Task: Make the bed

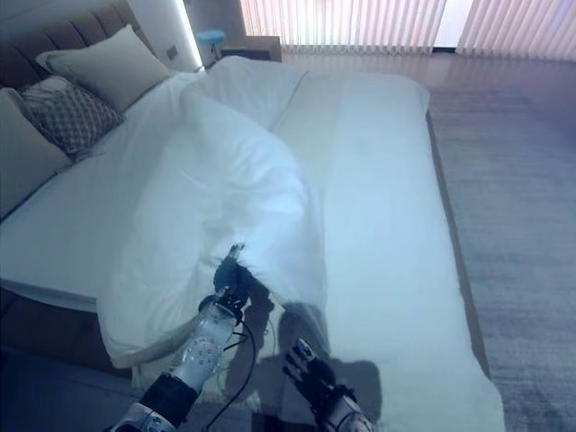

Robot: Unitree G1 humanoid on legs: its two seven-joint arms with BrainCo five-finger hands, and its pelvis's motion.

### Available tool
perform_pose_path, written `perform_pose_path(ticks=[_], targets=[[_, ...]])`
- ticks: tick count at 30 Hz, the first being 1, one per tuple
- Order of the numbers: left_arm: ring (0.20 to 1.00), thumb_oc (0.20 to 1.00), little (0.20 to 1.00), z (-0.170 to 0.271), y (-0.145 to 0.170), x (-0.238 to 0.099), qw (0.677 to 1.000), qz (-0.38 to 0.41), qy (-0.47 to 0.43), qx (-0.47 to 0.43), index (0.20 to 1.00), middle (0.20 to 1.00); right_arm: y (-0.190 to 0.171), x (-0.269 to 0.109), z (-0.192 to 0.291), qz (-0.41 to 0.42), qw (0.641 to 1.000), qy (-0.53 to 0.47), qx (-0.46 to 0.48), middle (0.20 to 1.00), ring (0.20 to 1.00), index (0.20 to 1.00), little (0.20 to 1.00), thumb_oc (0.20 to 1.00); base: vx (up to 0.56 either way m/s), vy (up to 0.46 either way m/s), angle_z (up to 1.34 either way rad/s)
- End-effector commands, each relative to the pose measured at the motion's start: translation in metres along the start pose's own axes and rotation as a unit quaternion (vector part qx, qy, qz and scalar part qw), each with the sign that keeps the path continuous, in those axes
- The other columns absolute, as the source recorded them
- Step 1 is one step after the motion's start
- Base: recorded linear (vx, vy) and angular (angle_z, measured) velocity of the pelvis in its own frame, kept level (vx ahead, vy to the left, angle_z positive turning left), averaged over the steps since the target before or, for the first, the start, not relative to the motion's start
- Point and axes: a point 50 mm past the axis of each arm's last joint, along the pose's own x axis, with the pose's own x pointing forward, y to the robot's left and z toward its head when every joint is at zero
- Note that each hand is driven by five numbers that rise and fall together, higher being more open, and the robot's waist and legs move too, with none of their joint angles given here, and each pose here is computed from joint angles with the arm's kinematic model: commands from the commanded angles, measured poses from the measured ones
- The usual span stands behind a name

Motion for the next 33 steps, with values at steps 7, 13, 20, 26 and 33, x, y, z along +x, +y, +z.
perform_pose_path(ticks=[7,13,20,26,33], targets=[[0.2,0.2,0.2,0.005,-0.078,-0.014,0.977,-0.207,-0.001,-0.057,0.2,0.2,0.066,0.019,0.016,0.103,0.973,-0.091,0.187,1.0,1.0,1.0,1.0,1.0,0.03,0.005,0.02],[0.2,0.2,0.2,-0.002,-0.072,-0.023,0.976,-0.203,0.014,-0.078,0.2,0.2,0.072,0.025,0.045,0.088,0.959,-0.156,0.219,1.0,1.0,1.0,1.0,1.0,0.03,0.009,0.07],[0.2,0.2,0.2,-0.004,-0.066,-0.034,0.974,-0.207,0.021,-0.091,0.2,0.2,0.082,0.03,0.082,0.064,0.946,-0.219,0.229,1.0,1.0,1.0,1.0,1.0,0.01,0.004,0.1],[0.2,0.2,0.2,-0.004,-0.048,-0.035,0.982,-0.182,0.015,-0.056,0.2,0.2,0.077,0.029,0.111,0.031,0.932,-0.269,0.241,1.0,1.0,1.0,1.0,1.0,0.01,0.006,0.01],[0.2,0.2,0.2,-0.006,-0.039,-0.043,0.981,-0.186,0.031,-0.04,0.2,0.2,0.077,0.029,0.13,-0.003,0.925,-0.291,0.244,1.0,1.0,1.0,1.0,1.0,0.0,0.0,0.0]])
